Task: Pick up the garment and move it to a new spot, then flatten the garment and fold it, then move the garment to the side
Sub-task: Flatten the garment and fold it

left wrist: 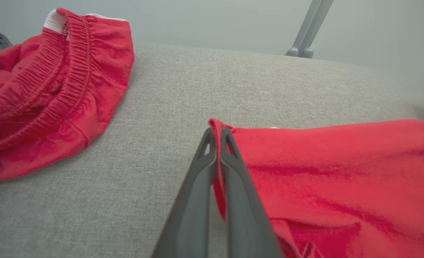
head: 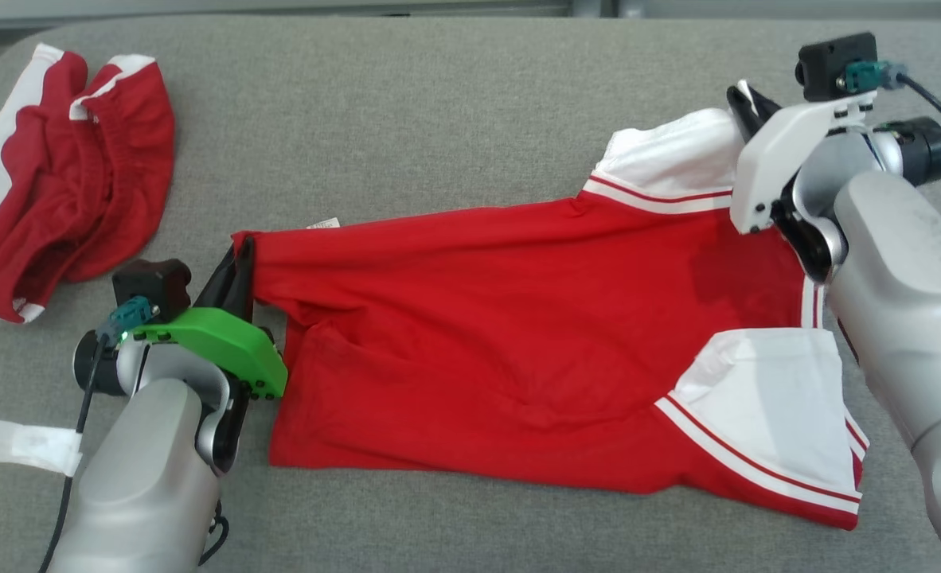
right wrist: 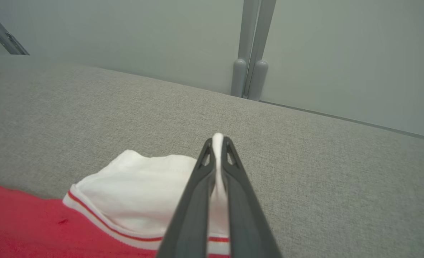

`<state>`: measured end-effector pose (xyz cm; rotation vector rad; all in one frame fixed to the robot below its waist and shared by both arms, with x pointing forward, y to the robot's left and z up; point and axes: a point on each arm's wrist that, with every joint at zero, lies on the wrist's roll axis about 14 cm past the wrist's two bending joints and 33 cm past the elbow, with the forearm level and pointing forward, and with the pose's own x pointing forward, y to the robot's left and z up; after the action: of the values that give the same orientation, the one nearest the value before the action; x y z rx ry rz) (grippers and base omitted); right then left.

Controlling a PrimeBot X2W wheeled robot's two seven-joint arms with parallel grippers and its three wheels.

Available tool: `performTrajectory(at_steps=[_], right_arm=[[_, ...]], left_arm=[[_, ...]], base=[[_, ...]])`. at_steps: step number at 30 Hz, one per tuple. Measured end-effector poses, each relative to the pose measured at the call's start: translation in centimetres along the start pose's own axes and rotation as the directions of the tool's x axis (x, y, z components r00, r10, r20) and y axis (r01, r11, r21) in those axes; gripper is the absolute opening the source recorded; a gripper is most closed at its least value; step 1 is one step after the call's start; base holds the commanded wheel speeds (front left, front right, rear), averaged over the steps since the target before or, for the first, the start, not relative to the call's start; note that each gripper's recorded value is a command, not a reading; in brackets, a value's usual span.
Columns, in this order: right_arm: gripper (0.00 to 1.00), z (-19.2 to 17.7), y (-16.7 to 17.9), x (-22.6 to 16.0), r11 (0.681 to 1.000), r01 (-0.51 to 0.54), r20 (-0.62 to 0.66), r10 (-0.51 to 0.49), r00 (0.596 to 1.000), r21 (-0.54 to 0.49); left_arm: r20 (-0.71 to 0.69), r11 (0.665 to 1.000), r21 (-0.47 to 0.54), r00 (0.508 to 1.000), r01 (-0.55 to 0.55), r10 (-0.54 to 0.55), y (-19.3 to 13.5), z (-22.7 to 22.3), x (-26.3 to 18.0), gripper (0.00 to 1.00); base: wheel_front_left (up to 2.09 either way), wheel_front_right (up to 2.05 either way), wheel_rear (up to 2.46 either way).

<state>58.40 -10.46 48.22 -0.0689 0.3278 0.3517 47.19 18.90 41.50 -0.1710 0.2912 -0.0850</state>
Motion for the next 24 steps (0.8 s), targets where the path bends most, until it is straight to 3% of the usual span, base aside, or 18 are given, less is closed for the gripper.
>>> performTrajectory(at_steps=[14, 24], right_arm=[[0.0, -1.2, -0.8, -12.1, 0.989, 0.003, 0.171, -0.029, 0.985, 0.147], [0.0, -5.3, 0.4, -17.2, 0.956, 0.057, 0.183, -0.113, 0.977, 0.289]], left_arm=[[0.118, 0.988, 0.063, 0.981, 0.144, -0.151, -4.7, 3.5, -4.5, 0.0], [0.069, 0.994, -0.054, 0.993, 0.097, -0.093, -4.7, -0.1, -8.1, 0.0]], base=[[0.0, 0.0, 0.0], [0.0, 0.0, 0.0]])
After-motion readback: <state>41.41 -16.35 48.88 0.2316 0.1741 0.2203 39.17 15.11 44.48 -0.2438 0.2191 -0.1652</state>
